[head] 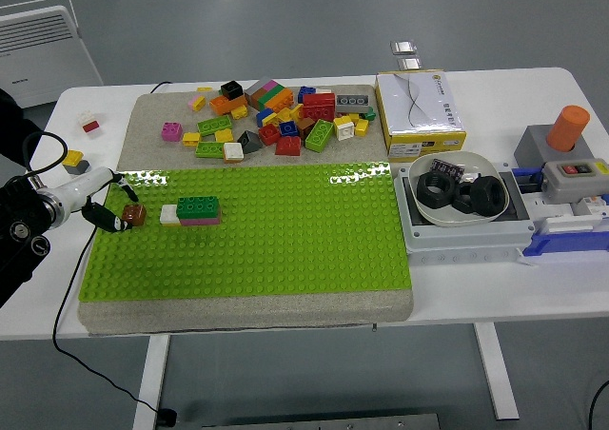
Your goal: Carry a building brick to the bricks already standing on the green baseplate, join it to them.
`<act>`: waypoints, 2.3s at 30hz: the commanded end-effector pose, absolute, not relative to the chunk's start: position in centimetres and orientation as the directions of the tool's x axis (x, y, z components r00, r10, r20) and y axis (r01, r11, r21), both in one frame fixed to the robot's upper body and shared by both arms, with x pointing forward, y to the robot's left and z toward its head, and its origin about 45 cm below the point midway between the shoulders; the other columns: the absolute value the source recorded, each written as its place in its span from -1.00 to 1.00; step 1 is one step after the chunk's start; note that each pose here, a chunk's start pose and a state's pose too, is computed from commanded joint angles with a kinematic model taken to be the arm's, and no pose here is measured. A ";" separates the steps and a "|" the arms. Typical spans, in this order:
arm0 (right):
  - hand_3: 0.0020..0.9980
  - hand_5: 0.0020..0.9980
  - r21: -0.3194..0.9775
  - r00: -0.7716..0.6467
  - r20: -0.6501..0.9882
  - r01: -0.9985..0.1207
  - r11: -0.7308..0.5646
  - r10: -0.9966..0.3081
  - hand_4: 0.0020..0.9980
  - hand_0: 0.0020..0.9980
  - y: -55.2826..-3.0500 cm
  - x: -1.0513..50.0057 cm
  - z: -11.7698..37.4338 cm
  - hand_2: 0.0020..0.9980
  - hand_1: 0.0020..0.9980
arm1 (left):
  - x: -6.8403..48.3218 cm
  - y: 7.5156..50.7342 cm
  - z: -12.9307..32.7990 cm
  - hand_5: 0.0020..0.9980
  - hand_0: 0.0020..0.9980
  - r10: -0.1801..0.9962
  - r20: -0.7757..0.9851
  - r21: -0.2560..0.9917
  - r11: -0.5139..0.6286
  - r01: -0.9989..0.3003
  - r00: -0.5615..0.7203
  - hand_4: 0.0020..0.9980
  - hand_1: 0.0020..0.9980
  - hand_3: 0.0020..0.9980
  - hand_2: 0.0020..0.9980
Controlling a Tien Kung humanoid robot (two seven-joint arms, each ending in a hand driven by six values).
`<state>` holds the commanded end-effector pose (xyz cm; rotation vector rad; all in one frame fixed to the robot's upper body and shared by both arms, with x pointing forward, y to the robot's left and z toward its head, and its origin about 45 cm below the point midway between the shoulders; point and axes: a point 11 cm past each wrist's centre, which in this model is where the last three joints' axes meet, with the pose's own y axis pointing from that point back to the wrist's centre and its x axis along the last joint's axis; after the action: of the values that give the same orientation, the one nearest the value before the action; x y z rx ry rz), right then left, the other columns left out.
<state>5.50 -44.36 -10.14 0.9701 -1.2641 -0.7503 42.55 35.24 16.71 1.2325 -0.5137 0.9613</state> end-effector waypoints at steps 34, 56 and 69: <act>0.58 1.00 0.905 0.167 0.425 -0.048 0.423 -0.890 0.68 0.42 -44.3 5.3 -10.2 0.56 0.46 | 42.0 35.1 15.7 -1.00 1.00 0.316 0.777 0.566 0.028 -0.824 0.545 0.41 1.00 0.18 1.00; 0.58 1.00 0.904 0.172 0.426 -0.042 0.425 -0.888 0.69 0.42 -44.4 5.0 -10.2 0.56 0.46 | 42.1 34.8 16.3 -1.00 1.00 0.322 0.781 0.555 0.037 -0.831 0.535 0.42 1.00 0.17 1.00; 0.58 1.00 0.903 0.168 0.429 -0.046 0.428 -0.887 0.68 0.42 -44.6 5.2 -10.1 0.56 0.46 | 42.2 34.3 16.4 -1.00 1.00 0.351 0.771 0.557 0.033 -0.830 0.531 0.44 1.00 0.16 1.00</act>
<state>5.22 -44.55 -10.10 0.9612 -1.2656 -0.7531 42.20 34.29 16.37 1.2220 -0.4918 0.9672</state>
